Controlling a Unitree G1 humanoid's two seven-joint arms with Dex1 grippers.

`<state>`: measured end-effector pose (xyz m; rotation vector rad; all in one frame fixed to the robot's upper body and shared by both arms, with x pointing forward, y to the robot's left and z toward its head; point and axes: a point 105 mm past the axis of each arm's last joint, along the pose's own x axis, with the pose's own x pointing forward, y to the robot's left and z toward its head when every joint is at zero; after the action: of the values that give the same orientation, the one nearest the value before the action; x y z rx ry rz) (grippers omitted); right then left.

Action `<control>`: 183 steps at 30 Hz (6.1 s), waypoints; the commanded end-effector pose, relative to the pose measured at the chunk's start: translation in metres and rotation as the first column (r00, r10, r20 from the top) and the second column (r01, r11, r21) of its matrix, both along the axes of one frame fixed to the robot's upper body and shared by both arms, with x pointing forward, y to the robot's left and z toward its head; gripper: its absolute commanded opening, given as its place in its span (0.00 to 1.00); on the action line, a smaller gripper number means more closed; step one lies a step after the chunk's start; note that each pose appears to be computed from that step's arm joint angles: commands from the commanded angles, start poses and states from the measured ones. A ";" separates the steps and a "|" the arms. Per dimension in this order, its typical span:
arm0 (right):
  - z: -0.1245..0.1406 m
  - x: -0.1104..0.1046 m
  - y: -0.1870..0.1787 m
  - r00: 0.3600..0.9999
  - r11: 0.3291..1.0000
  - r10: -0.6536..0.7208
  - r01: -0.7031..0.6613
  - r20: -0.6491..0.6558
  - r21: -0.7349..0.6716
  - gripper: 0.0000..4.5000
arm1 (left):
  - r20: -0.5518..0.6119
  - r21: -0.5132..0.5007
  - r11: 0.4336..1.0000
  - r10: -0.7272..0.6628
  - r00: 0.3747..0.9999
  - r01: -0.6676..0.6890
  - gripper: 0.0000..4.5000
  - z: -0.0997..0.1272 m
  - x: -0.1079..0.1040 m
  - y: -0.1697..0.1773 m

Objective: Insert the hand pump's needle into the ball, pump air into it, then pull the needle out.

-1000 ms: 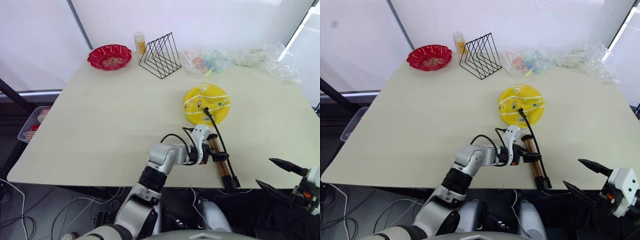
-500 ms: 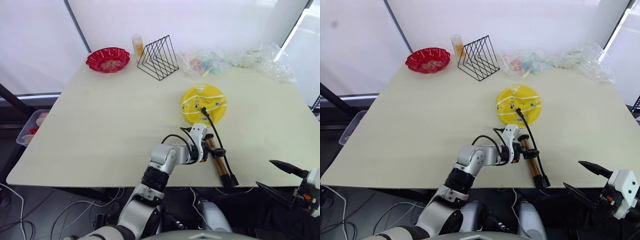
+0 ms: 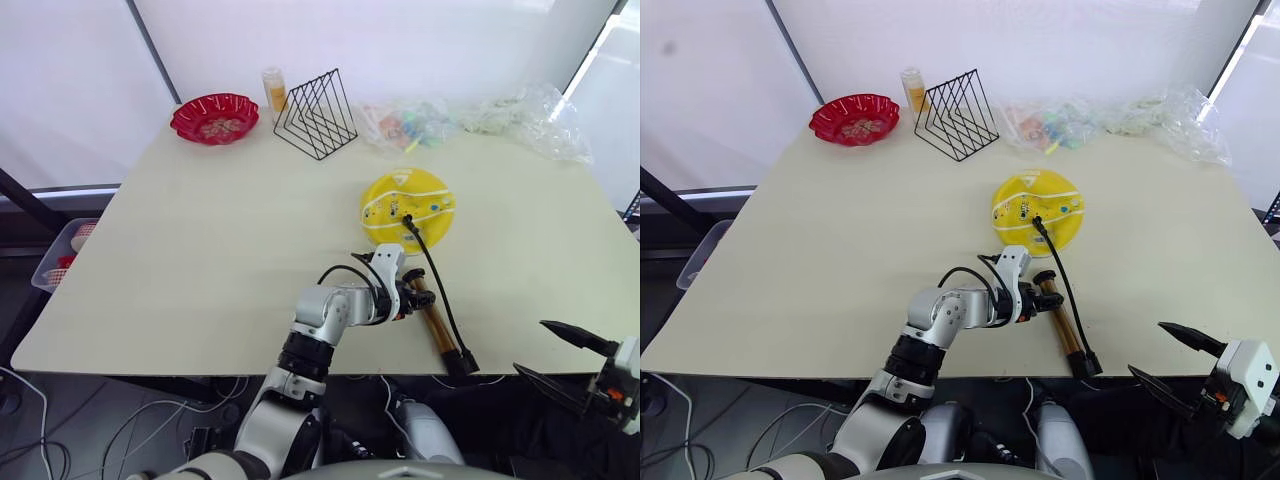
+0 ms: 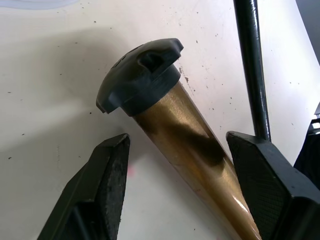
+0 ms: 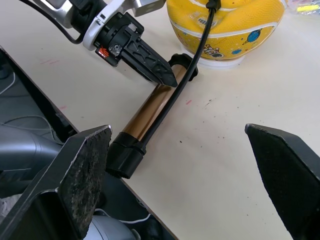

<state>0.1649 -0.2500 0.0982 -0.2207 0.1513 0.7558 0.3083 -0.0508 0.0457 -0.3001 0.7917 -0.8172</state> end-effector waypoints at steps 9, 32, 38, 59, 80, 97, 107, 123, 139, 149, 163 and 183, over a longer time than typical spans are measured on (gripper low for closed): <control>0.005 0.000 -0.001 1.000 1.000 0.007 -0.006 0.026 -0.018 1.00 | -0.041 -0.018 1.000 0.005 0.999 -0.006 0.73 0.012 0.001 -0.040; 0.008 0.005 -0.002 0.999 1.000 0.001 -0.001 0.033 -0.004 1.00 | -0.043 -0.082 0.995 -0.060 0.997 0.056 0.73 0.026 0.000 -0.076; 0.008 0.004 -0.003 0.999 1.000 -0.001 0.001 0.035 -0.008 1.00 | -0.049 -0.067 0.995 -0.077 0.996 0.074 0.73 0.022 0.000 -0.081; 0.010 0.005 0.000 0.999 1.000 0.003 -0.002 0.053 -0.009 1.00 | 0.001 -0.058 0.994 -0.094 0.996 0.094 0.40 0.027 0.000 -0.065; 0.023 0.021 0.021 0.991 0.993 0.109 -0.112 0.082 0.028 1.00 | 0.184 0.111 0.994 -0.038 0.982 0.017 0.40 0.043 0.024 0.028; 0.031 0.028 0.030 0.988 0.989 0.122 -0.129 0.098 0.066 1.00 | 0.355 0.134 0.987 -0.130 0.926 0.087 0.40 0.054 0.025 0.067; 0.030 0.029 0.033 0.987 0.988 0.127 -0.134 0.098 0.074 1.00 | 0.443 0.098 0.990 -0.135 0.886 0.101 0.40 0.067 0.026 0.082; 0.028 0.031 0.035 0.985 0.987 0.141 -0.148 0.097 0.068 1.00 | 0.424 0.090 0.985 -0.174 0.889 0.149 0.46 0.055 0.006 0.102; 0.028 0.029 0.033 0.986 0.988 0.139 -0.145 0.095 0.057 1.00 | 0.278 0.224 0.954 -0.260 0.925 0.201 0.83 0.009 -0.017 0.104; 0.028 0.027 0.035 0.984 0.986 0.156 -0.160 0.090 0.050 1.00 | 0.244 0.288 0.931 -0.298 0.923 0.224 0.83 -0.007 -0.023 0.094; 0.031 0.023 0.041 0.974 0.974 0.214 -0.218 0.068 0.059 1.00 | 0.219 0.349 0.911 -0.305 0.927 0.218 0.26 -0.020 -0.024 0.097; 0.035 0.031 0.049 0.969 0.968 0.225 -0.235 0.107 0.090 1.00 | 0.584 0.265 0.964 -0.189 0.789 0.034 0.24 0.036 0.002 0.120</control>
<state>0.1960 -0.2043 0.1251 -0.1787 0.0355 0.9708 0.3057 0.0696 0.0559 0.2156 0.4252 -0.8638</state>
